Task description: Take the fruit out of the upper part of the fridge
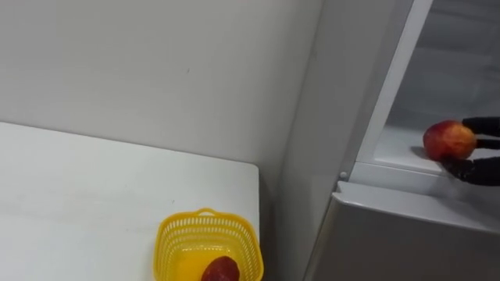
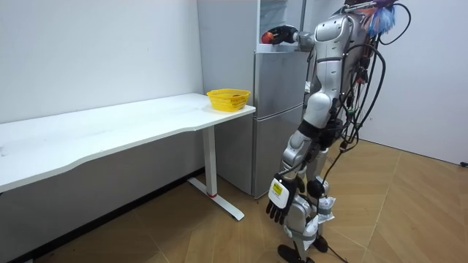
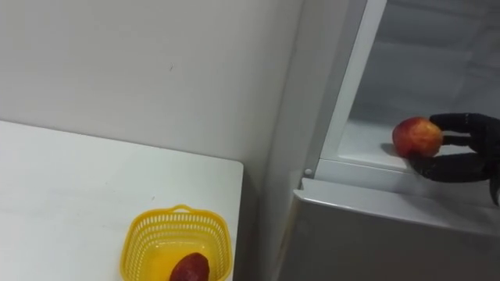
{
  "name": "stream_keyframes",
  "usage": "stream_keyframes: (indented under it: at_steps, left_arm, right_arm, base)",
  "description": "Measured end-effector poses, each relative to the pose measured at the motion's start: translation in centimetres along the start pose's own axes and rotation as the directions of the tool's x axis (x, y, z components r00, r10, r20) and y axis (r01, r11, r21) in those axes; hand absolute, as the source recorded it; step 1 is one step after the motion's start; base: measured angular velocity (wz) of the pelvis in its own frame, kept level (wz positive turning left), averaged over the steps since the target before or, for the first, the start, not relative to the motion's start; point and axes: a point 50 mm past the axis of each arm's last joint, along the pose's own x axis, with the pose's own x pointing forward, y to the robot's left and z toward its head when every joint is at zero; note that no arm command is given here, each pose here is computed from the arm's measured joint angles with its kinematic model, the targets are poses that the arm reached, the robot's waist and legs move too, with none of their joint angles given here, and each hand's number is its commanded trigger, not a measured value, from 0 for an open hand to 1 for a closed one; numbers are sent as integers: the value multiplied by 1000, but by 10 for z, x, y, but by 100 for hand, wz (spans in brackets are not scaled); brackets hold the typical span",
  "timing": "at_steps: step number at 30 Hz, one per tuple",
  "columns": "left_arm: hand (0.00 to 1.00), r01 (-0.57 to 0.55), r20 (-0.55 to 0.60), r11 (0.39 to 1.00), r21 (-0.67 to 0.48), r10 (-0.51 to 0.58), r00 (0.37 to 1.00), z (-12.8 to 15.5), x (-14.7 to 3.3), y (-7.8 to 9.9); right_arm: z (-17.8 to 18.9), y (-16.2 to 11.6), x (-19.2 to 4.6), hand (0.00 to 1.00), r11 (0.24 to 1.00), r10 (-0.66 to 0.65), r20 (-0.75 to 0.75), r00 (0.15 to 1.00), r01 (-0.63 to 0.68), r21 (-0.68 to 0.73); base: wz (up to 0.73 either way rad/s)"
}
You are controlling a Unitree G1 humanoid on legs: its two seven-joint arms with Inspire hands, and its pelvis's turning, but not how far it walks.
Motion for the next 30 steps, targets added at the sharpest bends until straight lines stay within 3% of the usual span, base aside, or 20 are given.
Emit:
stream_keyframes:
  at_steps: [30]
  left_arm:
    - [0, -2, 5, 1000, 0, 2, 1000, 2, 0, 1]
  right_arm:
    - [-1, 1, 0, 0, 1000, 25, -11, 1000, -25, -6]
  base:
    - [0]
